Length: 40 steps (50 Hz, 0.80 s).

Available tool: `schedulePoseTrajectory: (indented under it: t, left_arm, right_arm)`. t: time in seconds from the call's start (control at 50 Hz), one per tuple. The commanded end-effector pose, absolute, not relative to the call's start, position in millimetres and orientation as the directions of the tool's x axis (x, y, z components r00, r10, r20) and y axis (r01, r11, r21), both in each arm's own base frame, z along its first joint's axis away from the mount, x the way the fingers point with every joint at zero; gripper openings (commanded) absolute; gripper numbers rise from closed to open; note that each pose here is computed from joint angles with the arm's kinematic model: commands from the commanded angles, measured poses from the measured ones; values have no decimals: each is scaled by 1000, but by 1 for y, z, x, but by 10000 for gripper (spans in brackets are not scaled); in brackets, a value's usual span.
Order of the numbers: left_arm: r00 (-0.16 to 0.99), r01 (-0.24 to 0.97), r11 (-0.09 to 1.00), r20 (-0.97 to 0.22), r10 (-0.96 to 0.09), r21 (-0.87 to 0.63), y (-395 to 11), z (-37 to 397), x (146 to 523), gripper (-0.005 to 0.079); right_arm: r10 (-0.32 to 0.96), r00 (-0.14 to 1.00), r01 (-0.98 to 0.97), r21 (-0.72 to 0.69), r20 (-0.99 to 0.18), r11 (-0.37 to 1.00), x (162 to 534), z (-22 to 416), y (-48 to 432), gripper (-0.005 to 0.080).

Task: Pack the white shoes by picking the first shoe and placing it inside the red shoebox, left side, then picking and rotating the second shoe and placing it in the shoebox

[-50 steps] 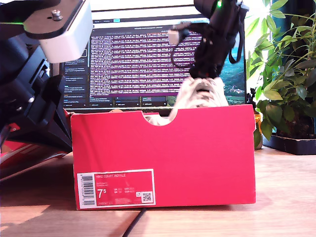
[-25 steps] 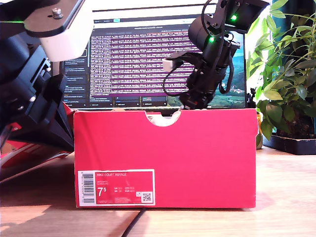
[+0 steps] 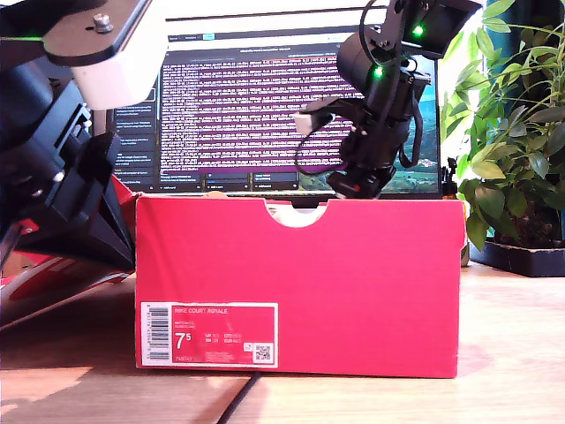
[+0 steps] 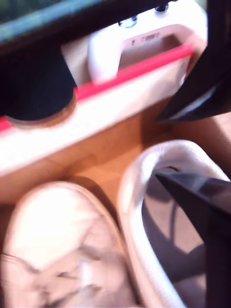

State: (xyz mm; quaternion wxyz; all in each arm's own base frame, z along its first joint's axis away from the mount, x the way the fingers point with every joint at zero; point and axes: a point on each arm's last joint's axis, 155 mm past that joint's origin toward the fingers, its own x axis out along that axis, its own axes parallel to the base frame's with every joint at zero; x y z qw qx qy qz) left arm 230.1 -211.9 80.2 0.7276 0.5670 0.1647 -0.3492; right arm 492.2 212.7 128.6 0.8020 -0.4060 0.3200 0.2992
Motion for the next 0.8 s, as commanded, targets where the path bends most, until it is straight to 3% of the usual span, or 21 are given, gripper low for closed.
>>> schedulePoseTrajectory:
  t: [0.0,0.2,0.4,0.62,0.78]
  left_arm:
    - [707,690,126,-627,-328,712,-215,83,232,-16]
    - [707,690,126,-627,-328,712,-215,83,232,-16]
    - [707,690,126,-627,-328,712,-215,83,232,-16]
    - [707,690,126,-627,-328,713,-215,83,232,-16]
    - [707,690,126,-627,-328,712,-215,83,232,-16]
  right_arm:
    - [260,695,-669,-470,-670,575,489,189,215,264]
    - [279,737,-588,-380,-616,714,471,238,207,-18]
    - [279,776,-458,-202,-565,866,460,277,186,-11]
    - [193,692,-413,-162,-696,896,441,251,134,-11]
    - [195,687,-387,-125,-700,914,445,251,112,-11]
